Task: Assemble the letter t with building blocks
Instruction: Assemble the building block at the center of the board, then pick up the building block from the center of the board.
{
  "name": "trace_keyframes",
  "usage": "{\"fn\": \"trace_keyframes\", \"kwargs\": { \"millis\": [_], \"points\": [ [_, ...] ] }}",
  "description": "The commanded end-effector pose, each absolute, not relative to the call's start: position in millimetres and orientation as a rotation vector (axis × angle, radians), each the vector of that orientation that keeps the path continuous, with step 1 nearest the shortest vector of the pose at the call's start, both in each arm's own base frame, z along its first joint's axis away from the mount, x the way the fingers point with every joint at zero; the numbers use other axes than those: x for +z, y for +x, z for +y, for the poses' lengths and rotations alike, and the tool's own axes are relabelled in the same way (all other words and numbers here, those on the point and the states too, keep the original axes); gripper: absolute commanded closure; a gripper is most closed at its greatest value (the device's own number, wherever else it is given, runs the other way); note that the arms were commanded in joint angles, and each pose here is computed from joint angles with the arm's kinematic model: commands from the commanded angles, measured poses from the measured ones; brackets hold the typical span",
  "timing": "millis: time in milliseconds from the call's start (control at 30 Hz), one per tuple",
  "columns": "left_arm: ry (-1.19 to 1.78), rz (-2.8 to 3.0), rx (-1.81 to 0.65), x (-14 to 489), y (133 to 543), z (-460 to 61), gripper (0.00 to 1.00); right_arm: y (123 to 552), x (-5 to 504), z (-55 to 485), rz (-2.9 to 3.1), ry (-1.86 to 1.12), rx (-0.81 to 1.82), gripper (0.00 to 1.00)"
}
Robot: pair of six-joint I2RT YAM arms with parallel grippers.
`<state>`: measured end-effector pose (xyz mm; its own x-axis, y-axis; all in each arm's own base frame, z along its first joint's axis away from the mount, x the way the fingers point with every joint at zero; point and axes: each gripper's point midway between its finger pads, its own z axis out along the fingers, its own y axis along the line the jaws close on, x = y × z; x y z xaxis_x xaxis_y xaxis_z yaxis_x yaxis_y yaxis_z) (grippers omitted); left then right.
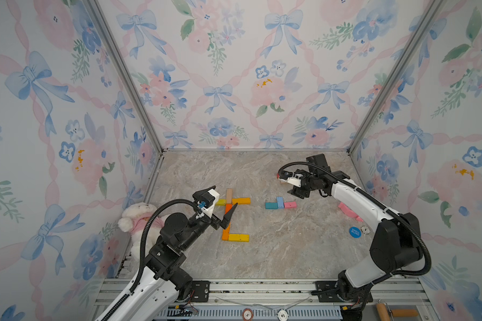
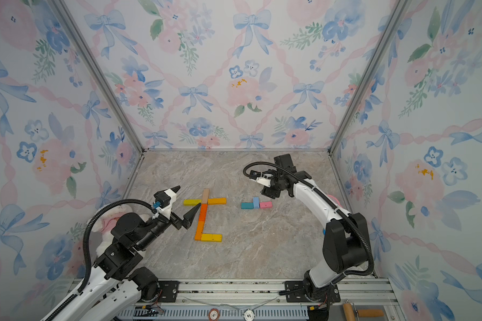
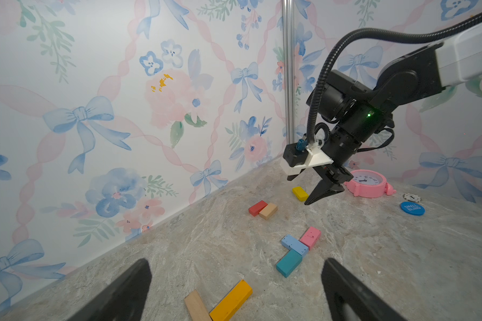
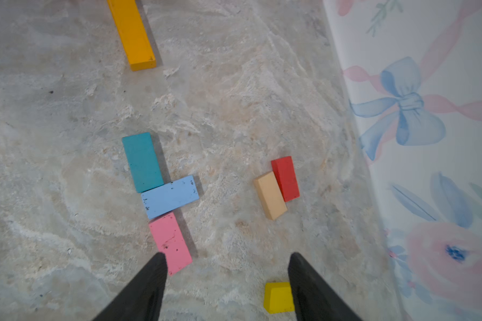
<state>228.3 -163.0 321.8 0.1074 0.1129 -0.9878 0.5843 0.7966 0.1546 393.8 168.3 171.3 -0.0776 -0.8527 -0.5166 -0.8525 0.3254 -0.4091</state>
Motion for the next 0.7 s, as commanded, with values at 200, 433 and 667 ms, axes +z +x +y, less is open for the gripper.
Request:
{"fn": "trace_keyframes", "kwargs": {
  "millis": [200, 433, 667],
  "points": [
    [0.591, 1.406, -0.38, 330, 227, -161, 0.02, 447, 263, 104, 2.118, -0.537, 0.046, 0.34],
    [0.584, 1.401, -0.382, 332, 225, -160, 0.02, 463, 265, 21, 2.333, 0.134, 0.222, 0.33],
    [0.588, 1.401, -0.385, 332, 225, -160, 0.02, 468, 221, 4, 2.471, 0.294, 0.177, 0.34]
  ]
}}
